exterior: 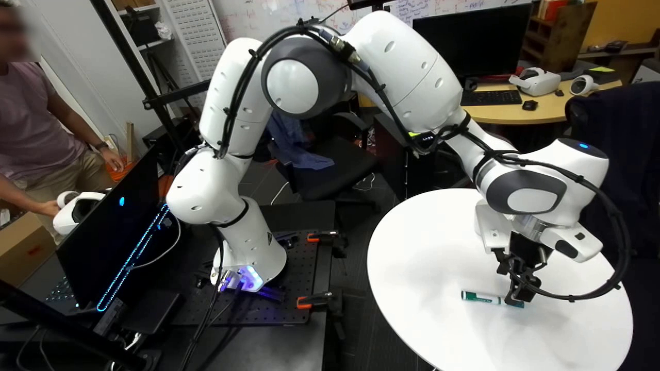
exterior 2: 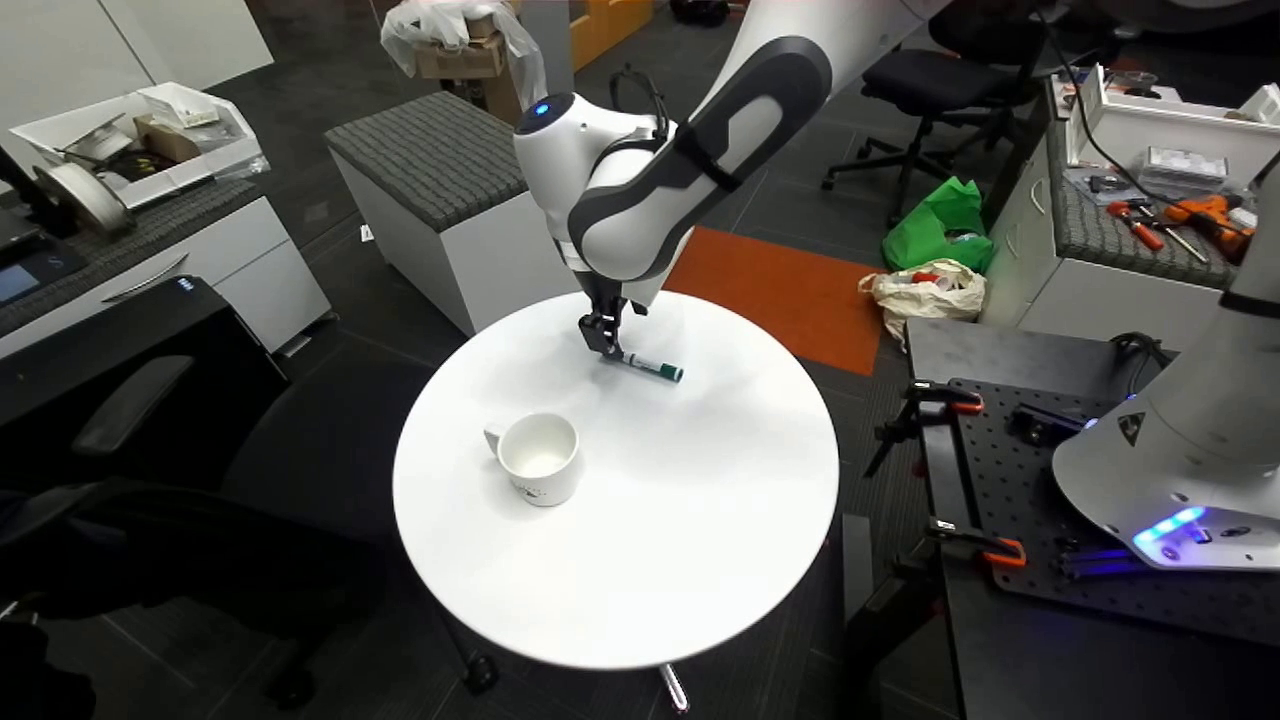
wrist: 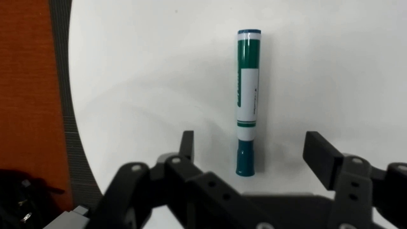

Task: Move the marker to the right.

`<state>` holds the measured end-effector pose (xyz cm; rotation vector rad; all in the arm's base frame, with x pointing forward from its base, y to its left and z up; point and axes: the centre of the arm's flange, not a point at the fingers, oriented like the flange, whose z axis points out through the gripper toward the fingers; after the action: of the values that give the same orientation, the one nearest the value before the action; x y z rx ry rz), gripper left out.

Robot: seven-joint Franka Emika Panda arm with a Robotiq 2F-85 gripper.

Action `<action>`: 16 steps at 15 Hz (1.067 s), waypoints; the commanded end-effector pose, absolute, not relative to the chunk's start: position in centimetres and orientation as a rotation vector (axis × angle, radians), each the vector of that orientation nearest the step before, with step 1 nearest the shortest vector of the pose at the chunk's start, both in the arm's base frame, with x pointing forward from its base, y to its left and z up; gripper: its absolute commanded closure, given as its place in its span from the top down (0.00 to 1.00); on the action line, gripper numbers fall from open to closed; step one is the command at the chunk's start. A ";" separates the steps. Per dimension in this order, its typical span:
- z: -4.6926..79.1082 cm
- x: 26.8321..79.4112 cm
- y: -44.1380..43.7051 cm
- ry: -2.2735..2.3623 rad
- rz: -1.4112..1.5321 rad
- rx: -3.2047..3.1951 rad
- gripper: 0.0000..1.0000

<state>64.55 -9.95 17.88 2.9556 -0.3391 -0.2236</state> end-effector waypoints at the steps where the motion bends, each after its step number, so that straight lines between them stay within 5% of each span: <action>1: 20.3 63.7 -9.5 -0.377 -0.212 2.970 1.00; 16: 38.6 49.6 -8.5 -0.506 0.100 2.999 1.00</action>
<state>54.05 -8.25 35.21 2.9866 -0.5115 0.0192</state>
